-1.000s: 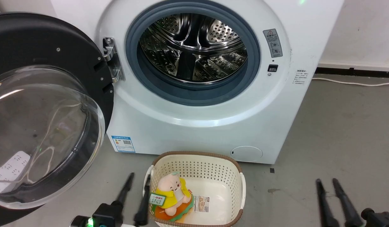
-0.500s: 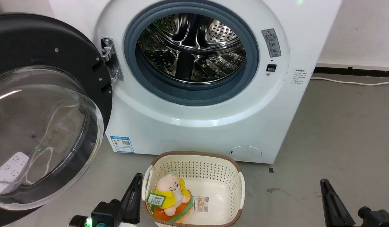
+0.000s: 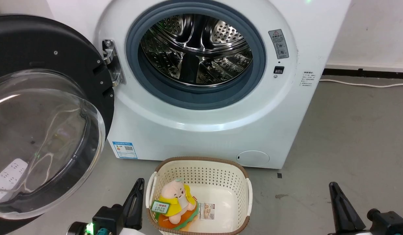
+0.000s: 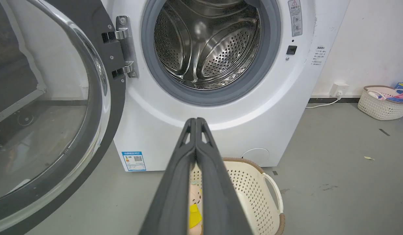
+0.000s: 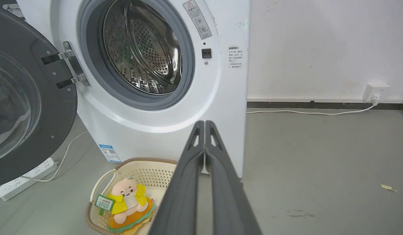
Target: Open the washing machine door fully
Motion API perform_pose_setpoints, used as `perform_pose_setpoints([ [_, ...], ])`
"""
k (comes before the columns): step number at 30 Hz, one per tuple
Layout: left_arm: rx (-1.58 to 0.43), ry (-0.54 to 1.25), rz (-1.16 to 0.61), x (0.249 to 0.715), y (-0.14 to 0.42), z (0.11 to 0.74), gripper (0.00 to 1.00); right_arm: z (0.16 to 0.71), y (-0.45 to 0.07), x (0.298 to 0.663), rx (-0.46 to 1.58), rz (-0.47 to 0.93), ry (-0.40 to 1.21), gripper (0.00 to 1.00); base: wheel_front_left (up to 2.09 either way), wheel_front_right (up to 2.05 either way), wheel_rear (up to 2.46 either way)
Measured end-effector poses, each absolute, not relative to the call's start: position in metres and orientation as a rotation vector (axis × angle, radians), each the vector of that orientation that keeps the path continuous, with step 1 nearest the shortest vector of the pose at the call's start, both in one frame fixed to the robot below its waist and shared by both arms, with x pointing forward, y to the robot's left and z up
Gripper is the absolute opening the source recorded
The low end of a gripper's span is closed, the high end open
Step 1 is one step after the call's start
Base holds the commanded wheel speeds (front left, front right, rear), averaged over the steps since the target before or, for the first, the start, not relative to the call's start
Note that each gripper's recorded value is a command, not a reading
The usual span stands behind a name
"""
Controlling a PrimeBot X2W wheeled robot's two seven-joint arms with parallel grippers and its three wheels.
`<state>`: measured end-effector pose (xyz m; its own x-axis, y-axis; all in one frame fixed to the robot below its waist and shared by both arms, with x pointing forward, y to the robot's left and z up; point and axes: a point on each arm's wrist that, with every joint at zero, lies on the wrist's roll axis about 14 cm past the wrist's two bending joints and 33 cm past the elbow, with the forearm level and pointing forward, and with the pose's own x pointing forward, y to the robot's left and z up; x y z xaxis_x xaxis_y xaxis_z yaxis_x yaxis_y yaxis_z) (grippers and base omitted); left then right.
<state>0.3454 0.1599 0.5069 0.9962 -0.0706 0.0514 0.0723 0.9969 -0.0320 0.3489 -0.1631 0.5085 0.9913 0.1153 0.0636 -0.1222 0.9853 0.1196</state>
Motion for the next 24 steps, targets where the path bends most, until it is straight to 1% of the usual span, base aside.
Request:
perform_pose_setpoints([
  [24,-0.014,-0.034,-0.057,0.3516,0.1642,0.5105,0.0,0.5094,-0.1625,0.3529,0.086,0.124,-0.032,0.0,0.0,0.0,0.0],
])
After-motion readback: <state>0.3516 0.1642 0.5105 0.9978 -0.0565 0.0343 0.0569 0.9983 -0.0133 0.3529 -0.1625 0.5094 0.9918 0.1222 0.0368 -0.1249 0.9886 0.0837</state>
